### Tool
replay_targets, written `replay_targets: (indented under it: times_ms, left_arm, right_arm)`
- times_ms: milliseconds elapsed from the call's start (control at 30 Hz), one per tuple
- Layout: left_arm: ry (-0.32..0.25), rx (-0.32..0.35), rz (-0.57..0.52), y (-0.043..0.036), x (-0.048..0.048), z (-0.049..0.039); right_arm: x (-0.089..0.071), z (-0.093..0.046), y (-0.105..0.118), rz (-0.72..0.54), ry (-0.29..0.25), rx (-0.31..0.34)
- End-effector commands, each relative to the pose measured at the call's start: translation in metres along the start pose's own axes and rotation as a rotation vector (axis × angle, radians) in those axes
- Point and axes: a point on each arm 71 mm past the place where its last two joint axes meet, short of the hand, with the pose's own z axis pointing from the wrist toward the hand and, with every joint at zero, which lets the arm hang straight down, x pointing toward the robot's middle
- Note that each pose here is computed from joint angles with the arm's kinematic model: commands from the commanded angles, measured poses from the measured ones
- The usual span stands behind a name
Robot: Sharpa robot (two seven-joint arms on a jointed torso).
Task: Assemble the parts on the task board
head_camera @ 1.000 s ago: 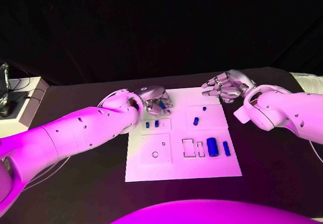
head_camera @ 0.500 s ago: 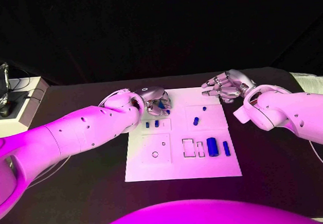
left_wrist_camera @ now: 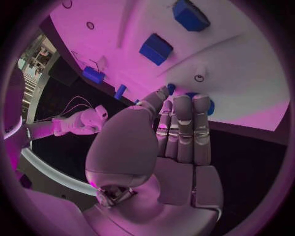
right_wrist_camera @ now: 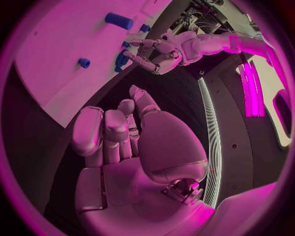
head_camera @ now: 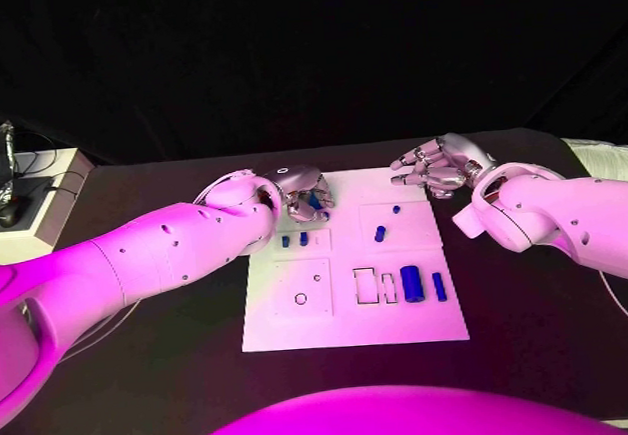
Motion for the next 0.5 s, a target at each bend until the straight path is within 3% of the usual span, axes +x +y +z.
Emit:
replay_targets:
  times_ms: [33, 500]
  left_arm:
    - [0.046, -0.009, 0.004, -0.0002, 0.0054, 0.0008]
    - [0.103, -0.015, 0.007, -0.0003, 0.0101, 0.0001]
  right_arm:
    - [0.0021, 0.0001, 0.0016, 0.003, 0.015, -0.012]
    - [0.0023, 0.0002, 0.0015, 0.003, 0.017, -0.011]
